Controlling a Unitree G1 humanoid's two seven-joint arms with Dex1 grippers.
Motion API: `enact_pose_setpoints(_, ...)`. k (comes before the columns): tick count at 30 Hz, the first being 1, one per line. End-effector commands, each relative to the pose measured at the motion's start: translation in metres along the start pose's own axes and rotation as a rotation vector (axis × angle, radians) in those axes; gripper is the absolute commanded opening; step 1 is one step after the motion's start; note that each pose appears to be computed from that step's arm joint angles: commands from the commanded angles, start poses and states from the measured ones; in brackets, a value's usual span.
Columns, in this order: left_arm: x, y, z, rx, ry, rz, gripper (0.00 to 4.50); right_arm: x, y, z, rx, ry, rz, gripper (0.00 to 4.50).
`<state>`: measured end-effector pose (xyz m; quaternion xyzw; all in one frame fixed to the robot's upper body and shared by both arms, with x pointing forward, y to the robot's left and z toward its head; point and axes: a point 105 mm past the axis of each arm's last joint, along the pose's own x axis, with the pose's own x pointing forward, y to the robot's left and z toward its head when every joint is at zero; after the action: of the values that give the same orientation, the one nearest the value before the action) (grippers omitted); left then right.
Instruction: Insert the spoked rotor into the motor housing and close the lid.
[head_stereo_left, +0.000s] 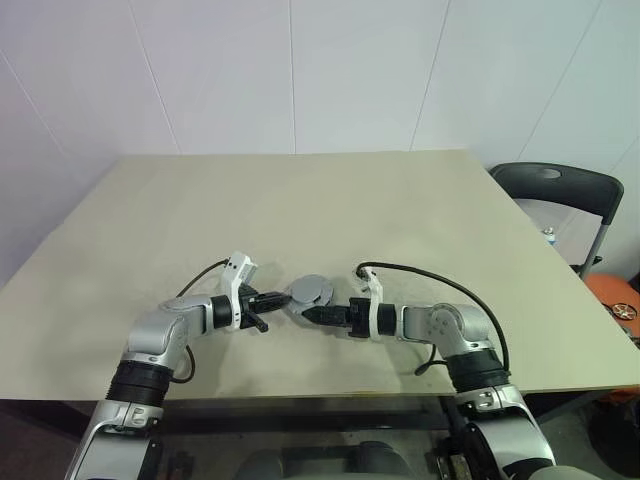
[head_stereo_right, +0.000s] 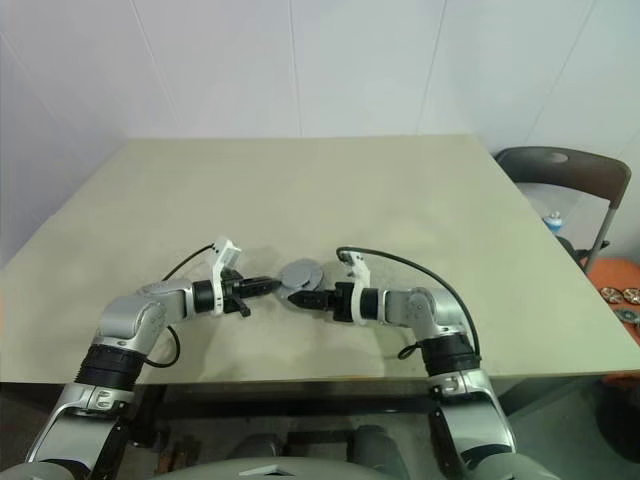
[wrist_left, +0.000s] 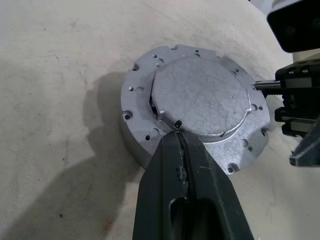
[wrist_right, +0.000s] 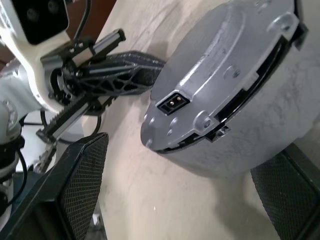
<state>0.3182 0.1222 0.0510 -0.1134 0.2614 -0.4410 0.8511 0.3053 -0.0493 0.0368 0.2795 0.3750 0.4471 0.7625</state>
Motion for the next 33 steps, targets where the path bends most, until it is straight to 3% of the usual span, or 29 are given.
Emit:
enact_pose_setpoints(1, 0.001, -0.002, 0.010, 0.031, -0.014, -0.004, 0.00, -0.013, -0.050, -0.014, 0.095, -0.018, -0.264, 4.46)
enact_pose_setpoints(16, 0.002, -0.003, 0.008, 0.028, -0.003, -0.005, 0.00, -0.004, -0.058, -0.004, 0.048, -0.199, -0.403, 4.46)
enact_pose_setpoints(19, 0.002, -0.003, 0.009, 0.027, -0.004, -0.008, 0.00, -0.003, -0.057, -0.002, 0.023, -0.210, -0.405, 3.87)
enact_pose_setpoints(25, 0.001, -0.001, 0.008, 0.028, 0.000, 0.001, 0.00, -0.003, -0.064, -0.002, -0.001, -0.198, -0.452, 2.13)
enact_pose_setpoints(30, 0.001, 0.000, 0.009, 0.026, -0.005, 0.007, 0.00, -0.002, -0.062, -0.002, -0.009, -0.186, -0.436, 2.13)
enact_pose_setpoints(33, 0.000, 0.001, 0.010, 0.023, -0.008, 0.015, 0.00, -0.002, -0.062, -0.002, -0.008, -0.191, -0.434, 1.85)
